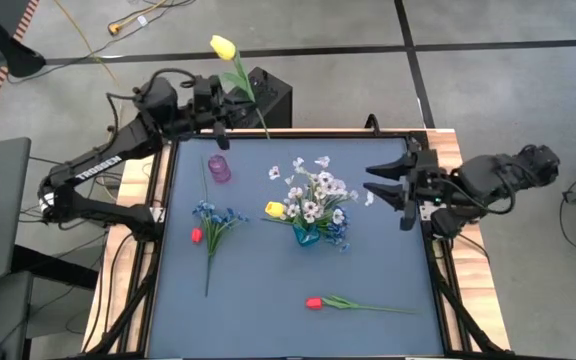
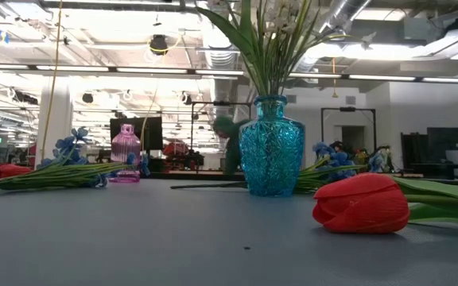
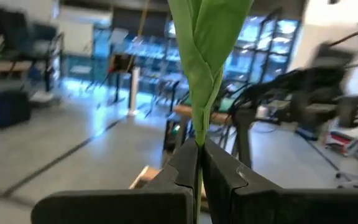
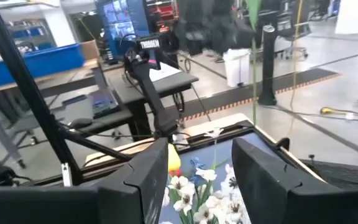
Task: Sort flowers into vase by color
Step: Put the bottom yellow flower into the blue vase
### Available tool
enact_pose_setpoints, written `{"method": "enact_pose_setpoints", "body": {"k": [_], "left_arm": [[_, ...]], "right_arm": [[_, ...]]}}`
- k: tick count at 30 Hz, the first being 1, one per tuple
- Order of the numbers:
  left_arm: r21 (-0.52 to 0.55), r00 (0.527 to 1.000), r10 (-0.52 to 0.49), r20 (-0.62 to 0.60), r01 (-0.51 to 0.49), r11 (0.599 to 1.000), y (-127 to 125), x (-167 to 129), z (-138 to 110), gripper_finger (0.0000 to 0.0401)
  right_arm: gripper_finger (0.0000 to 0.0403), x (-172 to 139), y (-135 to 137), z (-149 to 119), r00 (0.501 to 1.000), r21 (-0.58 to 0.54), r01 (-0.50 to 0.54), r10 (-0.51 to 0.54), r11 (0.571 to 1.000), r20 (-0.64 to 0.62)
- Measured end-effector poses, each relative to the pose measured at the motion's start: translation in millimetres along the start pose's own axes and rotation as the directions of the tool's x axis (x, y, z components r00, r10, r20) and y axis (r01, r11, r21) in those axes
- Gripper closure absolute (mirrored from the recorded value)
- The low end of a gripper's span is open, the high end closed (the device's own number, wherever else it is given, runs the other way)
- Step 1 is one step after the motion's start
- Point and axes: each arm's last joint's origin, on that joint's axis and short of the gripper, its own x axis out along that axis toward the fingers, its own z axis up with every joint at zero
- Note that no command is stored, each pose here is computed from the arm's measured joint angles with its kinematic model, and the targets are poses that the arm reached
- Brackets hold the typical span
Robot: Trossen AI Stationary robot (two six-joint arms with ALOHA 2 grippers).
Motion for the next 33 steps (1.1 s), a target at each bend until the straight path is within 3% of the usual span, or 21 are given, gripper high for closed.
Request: {"method": "enact_pose_setpoints", "body": {"k": [3,8,12,21,27,31,33], "left_arm": [[-0.094,1.0,0.017,-0.026,-0.019,0.995,16.5,1.2,-28.4,0.0401],[-0.25,0.999,-0.035,0.006,0.036,0.967,25.2,0.0,-82.2,0.0401],[-0.336,0.997,-0.046,0.06,0.064,0.94,15.9,-3.5,-115.0,0.0401],[-0.404,0.998,-0.061,-0.007,0.053,0.913,-22.9,12.6,-161.3,0.0401],[-0.463,0.995,-0.085,0.061,0.103,0.88,-30.5,31.3,-180.8,0.0401],[-0.499,0.99,-0.119,0.077,0.141,0.855,-36.0,38.6,-192.1,0.0401],[-0.507,0.991,-0.123,0.052,0.132,0.852,-38.6,40.2,-197.5,0.0401]], "right_arm": [[0.0204,-5.2,6.6,-3.3,1.0,-0.016,0.022,-0.022,1.0,-0.002],[0.0209,-8.9,15.6,-10.9,0.998,-0.026,0.05,-0.051,0.998,-0.024],[0.0213,-14.8,18.7,-16.3,0.996,-0.02,0.075,-0.076,0.997,-0.042],[0.023,-26.4,20.1,-28.4,0.988,-0.052,0.126,-0.13,0.991,-0.082],[0.0302,-26.2,16.3,-50.1,0.971,0.019,0.157,-0.151,0.987,-0.185],[0.0375,-18.6,18.1,-79.8,0.957,0.02,0.172,-0.162,0.985,-0.239],[0.0386,-14.0,16.8,-96.3,0.949,0.032,0.201,-0.186,0.979,-0.255]]}}
